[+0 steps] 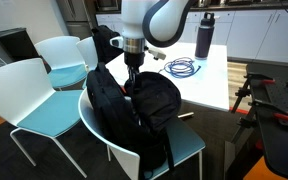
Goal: Pick up the cloth from the black bag and put it on the table.
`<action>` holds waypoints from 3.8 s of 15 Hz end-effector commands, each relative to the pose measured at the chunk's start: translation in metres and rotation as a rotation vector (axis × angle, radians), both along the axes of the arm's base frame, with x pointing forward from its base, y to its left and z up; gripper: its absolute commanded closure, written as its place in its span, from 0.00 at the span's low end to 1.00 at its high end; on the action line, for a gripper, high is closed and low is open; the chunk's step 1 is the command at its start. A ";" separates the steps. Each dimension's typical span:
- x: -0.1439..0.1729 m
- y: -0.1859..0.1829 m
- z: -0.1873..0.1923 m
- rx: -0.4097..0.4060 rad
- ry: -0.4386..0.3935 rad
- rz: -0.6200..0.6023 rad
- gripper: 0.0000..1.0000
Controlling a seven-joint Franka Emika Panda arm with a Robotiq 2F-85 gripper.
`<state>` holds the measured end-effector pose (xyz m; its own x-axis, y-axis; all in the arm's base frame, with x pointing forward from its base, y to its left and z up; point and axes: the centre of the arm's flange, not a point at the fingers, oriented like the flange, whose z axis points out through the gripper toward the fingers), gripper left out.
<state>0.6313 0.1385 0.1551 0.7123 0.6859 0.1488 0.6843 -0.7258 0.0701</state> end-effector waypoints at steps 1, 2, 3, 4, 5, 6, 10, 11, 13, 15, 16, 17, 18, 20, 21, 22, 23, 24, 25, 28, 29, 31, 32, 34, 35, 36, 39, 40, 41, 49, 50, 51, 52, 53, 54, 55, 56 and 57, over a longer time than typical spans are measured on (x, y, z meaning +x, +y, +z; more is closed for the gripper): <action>0.017 0.005 -0.013 -0.003 -0.003 0.070 0.00; 0.018 0.006 -0.017 0.006 -0.009 0.080 0.00; 0.018 0.007 -0.021 0.012 -0.011 0.088 0.00; 0.018 0.008 -0.024 0.013 -0.013 0.090 0.00; 0.019 0.008 -0.028 0.011 -0.011 0.095 0.00; 0.019 0.008 -0.030 0.011 -0.011 0.093 0.00; 0.022 0.004 -0.039 0.021 -0.035 0.083 0.00; 0.023 0.004 -0.041 0.026 -0.042 0.079 0.00; 0.024 0.004 -0.046 0.038 -0.048 0.078 0.00; 0.025 0.004 -0.053 0.040 -0.044 0.072 0.00; 0.025 0.004 -0.056 0.039 -0.041 0.071 0.00; 0.026 0.004 -0.058 0.039 -0.038 0.069 0.00; 0.026 0.004 -0.061 0.039 -0.037 0.068 0.00; 0.028 0.004 -0.064 0.038 -0.036 0.067 0.25; 0.028 0.004 -0.066 0.037 -0.036 0.069 0.26; 0.029 0.005 -0.066 0.038 -0.037 0.068 0.32; 0.029 0.005 -0.067 0.039 -0.037 0.068 0.42; 0.030 0.006 -0.068 0.040 -0.038 0.068 0.49; 0.030 0.006 -0.069 0.041 -0.038 0.069 0.56; 0.031 0.008 -0.071 0.043 -0.040 0.070 0.80; 0.032 0.009 -0.071 0.043 -0.042 0.070 0.87; 0.032 0.010 -0.069 0.045 -0.048 0.068 1.00; 0.031 0.011 -0.063 0.040 -0.072 0.053 1.00; 0.025 0.016 -0.045 0.065 -0.110 0.038 1.00; 0.022 0.019 -0.036 0.080 -0.129 0.028 0.99; 0.018 0.023 -0.020 0.102 -0.155 0.013 0.99; 0.006 0.032 0.021 0.158 -0.195 -0.029 0.99; 0.000 0.033 0.039 0.169 -0.191 -0.057 0.99; -0.003 0.034 0.050 0.172 -0.184 -0.076 0.99; -0.040 0.025 0.170 0.174 -0.205 -0.196 0.99; -0.042 0.022 0.186 0.180 -0.217 -0.210 0.99; -0.045 0.019 0.203 0.181 -0.236 -0.229 0.99; -0.047 0.013 0.220 0.188 -0.254 -0.245 0.99; -0.047 0.006 0.236 0.199 -0.282 -0.271 0.99; -0.046 -0.004 0.254 0.222 -0.310 -0.299 0.99; -0.045 -0.013 0.271 0.245 -0.327 -0.325 0.99; -0.046 -0.025 0.290 0.269 -0.353 -0.366 0.99; -0.047 -0.036 0.308 0.280 -0.391 -0.407 0.99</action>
<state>0.6001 0.1355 0.4084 0.7662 0.3594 0.5326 0.3997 -0.9156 0.0428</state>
